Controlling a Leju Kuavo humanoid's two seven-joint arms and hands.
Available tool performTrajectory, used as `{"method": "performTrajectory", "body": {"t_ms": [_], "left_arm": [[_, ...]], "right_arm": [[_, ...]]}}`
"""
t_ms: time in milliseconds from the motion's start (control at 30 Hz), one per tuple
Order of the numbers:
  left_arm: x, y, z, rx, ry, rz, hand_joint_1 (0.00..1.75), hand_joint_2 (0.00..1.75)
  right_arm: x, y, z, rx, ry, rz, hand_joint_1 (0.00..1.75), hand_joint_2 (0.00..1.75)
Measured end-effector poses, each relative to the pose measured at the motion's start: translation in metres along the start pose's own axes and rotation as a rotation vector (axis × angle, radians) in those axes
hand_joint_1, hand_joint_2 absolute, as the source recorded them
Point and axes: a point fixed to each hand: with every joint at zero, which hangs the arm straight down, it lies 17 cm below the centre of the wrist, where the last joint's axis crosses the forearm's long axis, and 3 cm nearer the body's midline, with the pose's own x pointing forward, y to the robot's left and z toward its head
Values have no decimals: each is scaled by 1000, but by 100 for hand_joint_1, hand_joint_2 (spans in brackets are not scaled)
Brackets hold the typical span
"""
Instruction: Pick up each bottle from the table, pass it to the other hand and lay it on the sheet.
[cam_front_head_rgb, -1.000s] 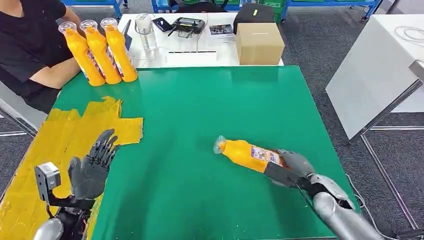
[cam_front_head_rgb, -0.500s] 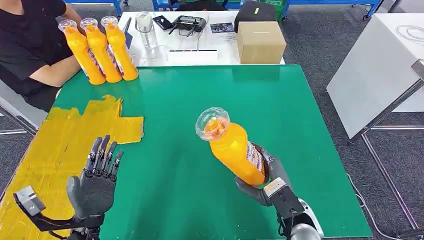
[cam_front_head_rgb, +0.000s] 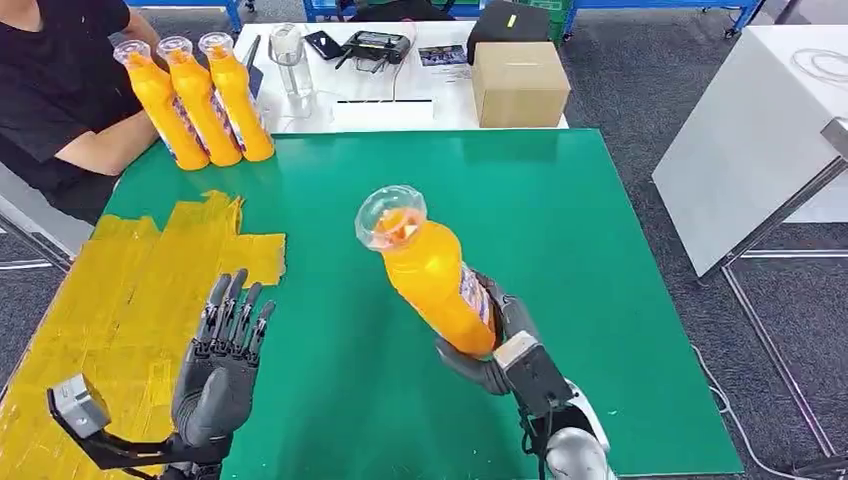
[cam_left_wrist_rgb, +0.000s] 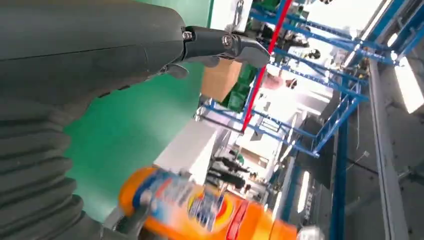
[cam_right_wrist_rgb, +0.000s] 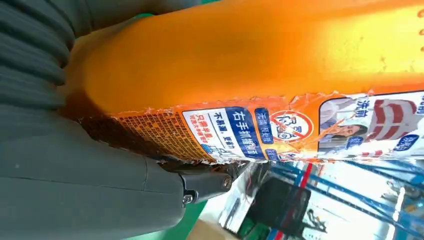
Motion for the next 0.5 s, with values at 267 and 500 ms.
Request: {"method": "performTrajectory", "body": {"t_ms": [267, 500], "left_arm": [[-1, -14, -2, -34, 0, 39, 0, 175], [-2, -19, -3, -45, 1, 47, 0, 175]], "right_arm": [[9, 43, -39, 102, -8, -3, 175, 175], [9, 57, -47, 137, -6, 4, 175, 175]]}}
